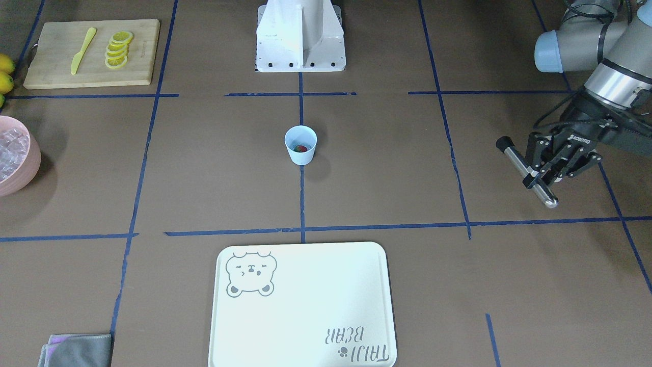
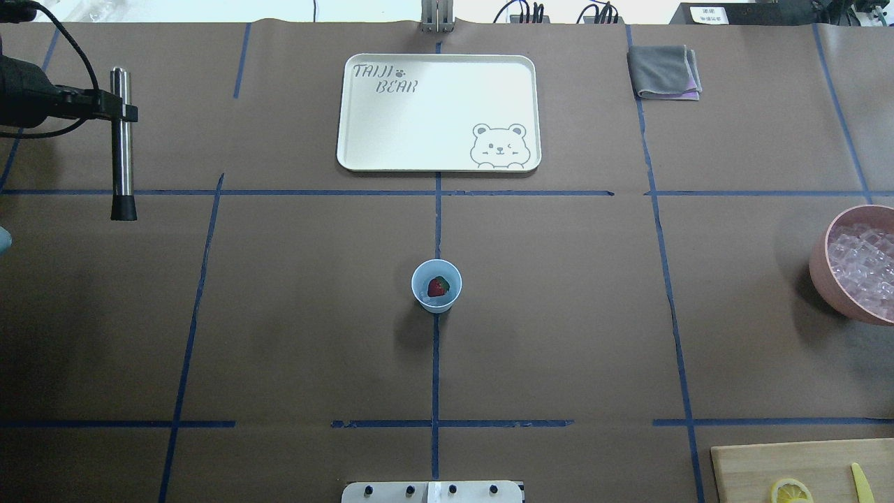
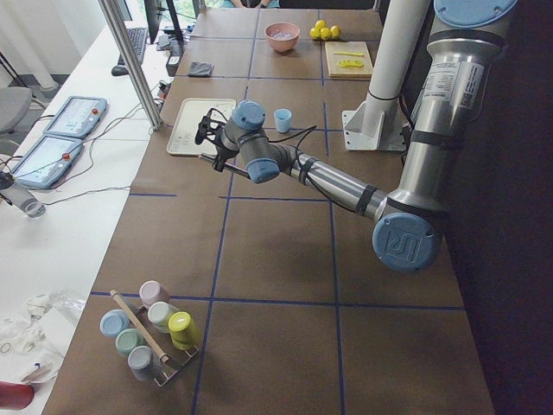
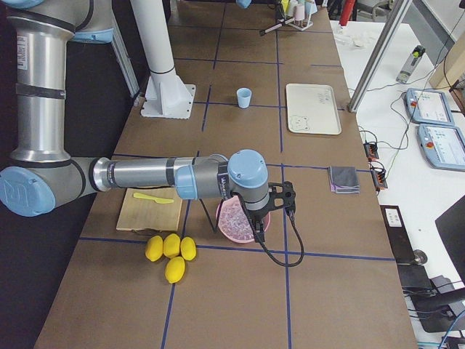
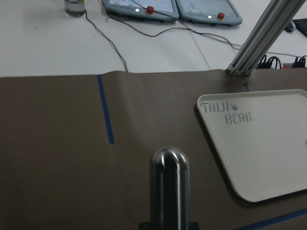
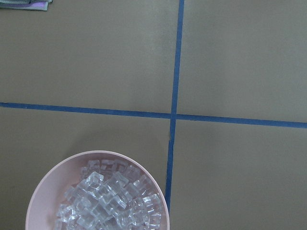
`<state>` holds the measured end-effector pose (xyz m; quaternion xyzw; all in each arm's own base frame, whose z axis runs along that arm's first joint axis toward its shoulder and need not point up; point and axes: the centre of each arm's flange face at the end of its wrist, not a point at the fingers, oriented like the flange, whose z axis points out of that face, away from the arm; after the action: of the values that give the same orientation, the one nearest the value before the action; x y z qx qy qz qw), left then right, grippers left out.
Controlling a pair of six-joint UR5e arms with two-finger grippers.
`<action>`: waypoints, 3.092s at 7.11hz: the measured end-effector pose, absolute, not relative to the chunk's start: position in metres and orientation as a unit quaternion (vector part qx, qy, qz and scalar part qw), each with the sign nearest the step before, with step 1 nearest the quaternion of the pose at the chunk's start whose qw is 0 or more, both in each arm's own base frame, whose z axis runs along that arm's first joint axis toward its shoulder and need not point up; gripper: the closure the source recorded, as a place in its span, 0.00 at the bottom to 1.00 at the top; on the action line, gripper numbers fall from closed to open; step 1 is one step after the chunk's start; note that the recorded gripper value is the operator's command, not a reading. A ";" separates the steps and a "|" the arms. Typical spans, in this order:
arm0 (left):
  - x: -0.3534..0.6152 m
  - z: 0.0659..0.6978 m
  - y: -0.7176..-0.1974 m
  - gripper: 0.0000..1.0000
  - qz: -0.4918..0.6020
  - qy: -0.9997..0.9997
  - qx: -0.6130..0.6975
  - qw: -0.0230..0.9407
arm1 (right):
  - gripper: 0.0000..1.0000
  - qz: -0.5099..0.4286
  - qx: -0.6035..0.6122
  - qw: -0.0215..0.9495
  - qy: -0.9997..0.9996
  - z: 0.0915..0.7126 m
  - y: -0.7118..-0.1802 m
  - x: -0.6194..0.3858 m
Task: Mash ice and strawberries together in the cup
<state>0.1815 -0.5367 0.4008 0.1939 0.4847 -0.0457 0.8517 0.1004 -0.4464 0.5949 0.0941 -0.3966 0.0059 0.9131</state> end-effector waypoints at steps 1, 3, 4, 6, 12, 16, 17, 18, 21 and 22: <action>0.177 0.421 -0.536 1.00 -0.059 0.474 0.126 0.870 | 0.01 0.007 0.093 0.913 -0.397 0.597 -0.446 0.100; 0.170 0.478 -0.522 1.00 -0.062 0.439 0.045 0.895 | 0.01 0.009 0.089 0.913 -0.398 0.600 -0.444 0.100; 0.164 0.510 -0.511 1.00 -0.036 0.423 0.034 0.905 | 0.01 0.008 0.089 0.913 -0.398 0.601 -0.444 0.100; 0.159 0.571 -0.505 1.00 0.027 0.394 0.024 0.918 | 0.01 0.007 0.089 0.914 -0.397 0.601 -0.443 0.100; 0.121 0.668 -0.510 1.00 0.051 0.360 -0.007 0.932 | 0.01 0.009 0.088 0.914 -0.396 0.601 -0.444 0.100; 0.120 0.676 -0.509 0.27 0.023 0.357 -0.023 0.933 | 0.01 0.008 0.089 0.914 -0.396 0.600 -0.445 0.100; 0.121 0.678 -0.510 0.00 0.023 0.357 -0.024 0.934 | 0.01 0.008 0.090 0.914 -0.395 0.599 -0.445 0.100; 0.120 0.682 -0.509 0.00 0.023 0.354 -0.023 0.935 | 0.01 0.008 0.090 0.914 -0.395 0.599 -0.445 0.100; 0.116 0.691 -0.507 0.00 0.024 0.342 -0.005 0.939 | 0.01 0.007 0.091 0.914 -0.394 0.598 -0.446 0.100; 0.116 0.689 -0.509 0.00 0.025 0.343 -0.001 0.939 | 0.01 0.007 0.092 0.914 -0.394 0.597 -0.446 0.100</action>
<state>0.1160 -0.5086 0.6888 -0.0006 0.3427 0.0249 0.9391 0.1002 -0.4464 0.5973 0.0918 -0.3941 0.0067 0.9145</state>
